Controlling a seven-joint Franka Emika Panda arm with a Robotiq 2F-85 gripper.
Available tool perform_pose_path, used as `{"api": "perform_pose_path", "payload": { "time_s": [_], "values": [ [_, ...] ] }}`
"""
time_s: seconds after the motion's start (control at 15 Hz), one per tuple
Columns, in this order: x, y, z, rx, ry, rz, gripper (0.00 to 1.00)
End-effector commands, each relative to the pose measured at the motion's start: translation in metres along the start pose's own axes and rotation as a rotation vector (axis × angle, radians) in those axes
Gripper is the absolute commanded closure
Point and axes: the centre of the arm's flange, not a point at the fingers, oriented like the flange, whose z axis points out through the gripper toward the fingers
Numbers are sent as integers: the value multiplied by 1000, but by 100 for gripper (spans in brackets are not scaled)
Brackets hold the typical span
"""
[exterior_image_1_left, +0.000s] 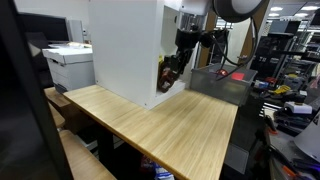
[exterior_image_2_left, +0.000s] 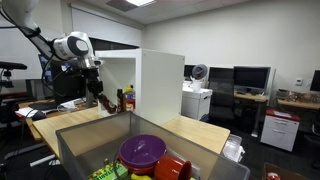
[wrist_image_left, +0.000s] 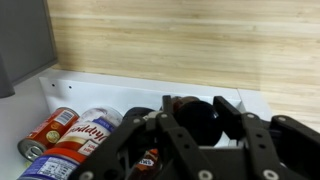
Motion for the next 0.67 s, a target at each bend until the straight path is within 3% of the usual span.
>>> {"api": "perform_pose_path", "payload": {
  "time_s": [0.0, 0.33, 0.6],
  "values": [
    [2, 3, -15, 26, 13, -22, 80],
    [-1, 6, -30, 41, 32, -5, 80],
    [-1, 9, -36, 89, -15, 10, 80]
  ]
}}
